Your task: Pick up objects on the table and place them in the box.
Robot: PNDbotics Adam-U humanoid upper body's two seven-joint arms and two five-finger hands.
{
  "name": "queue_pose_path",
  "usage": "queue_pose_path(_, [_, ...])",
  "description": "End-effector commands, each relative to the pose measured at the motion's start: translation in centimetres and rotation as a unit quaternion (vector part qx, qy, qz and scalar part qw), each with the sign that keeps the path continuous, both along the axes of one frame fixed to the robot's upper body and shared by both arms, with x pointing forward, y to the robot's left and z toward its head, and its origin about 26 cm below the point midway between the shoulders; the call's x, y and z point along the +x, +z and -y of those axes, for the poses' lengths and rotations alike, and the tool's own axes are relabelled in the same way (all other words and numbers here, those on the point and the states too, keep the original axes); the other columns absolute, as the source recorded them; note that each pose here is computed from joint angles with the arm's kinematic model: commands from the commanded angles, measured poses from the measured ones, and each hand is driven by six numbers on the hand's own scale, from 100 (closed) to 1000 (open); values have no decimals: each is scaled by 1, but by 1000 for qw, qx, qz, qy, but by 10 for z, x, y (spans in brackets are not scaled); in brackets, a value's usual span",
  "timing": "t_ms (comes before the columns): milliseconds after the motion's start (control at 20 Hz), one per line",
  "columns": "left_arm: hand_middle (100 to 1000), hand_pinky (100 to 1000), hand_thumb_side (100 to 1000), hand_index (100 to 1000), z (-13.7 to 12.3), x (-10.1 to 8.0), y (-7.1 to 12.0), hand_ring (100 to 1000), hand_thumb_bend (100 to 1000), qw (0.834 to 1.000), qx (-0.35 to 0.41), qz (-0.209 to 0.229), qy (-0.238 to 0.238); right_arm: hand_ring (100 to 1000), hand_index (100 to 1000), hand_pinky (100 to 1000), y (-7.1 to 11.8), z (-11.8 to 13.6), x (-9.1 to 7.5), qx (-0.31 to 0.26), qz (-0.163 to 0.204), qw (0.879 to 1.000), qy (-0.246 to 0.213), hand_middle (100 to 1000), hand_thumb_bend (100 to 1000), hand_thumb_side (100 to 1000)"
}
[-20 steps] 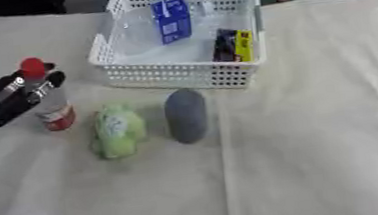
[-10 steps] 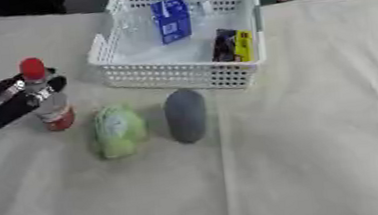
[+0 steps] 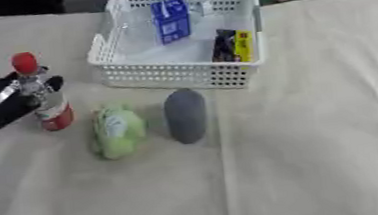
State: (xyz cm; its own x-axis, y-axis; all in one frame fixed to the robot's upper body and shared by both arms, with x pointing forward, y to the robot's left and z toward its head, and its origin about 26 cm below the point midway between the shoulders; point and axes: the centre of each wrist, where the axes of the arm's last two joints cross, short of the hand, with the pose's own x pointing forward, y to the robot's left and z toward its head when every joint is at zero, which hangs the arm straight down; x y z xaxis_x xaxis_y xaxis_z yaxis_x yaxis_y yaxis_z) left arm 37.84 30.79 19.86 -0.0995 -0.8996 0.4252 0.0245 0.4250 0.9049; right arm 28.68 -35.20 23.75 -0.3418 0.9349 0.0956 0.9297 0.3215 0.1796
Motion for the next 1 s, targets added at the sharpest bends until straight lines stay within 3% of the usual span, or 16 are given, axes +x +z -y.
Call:
queue_pose_path(50, [1000, 1000, 971, 986, -7, 0, 7, 1000, 381, 999, 21, 18, 15, 853, 837, 902, 9, 1, -4, -8, 16, 1000, 3, 753, 100, 1000])
queue_pose_path(300, [1000, 1000, 969, 964, -8, 1, 2, 1000, 406, 999, 27, 12, 12, 853, 837, 903, 9, 1, -4, -7, 17, 1000, 3, 753, 100, 1000])
queue_pose_path(550, [1000, 1000, 954, 1000, -9, 2, -2, 1000, 452, 999, 32, -2, 4, 853, 837, 902, 10, 1, -4, -7, 18, 1000, 4, 753, 100, 1000])
queue_pose_path(1000, [1000, 1000, 956, 1000, -11, 5, -9, 1000, 460, 999, 42, -21, -3, 853, 836, 902, 11, 1, -3, -7, 20, 1000, 5, 752, 100, 1000])
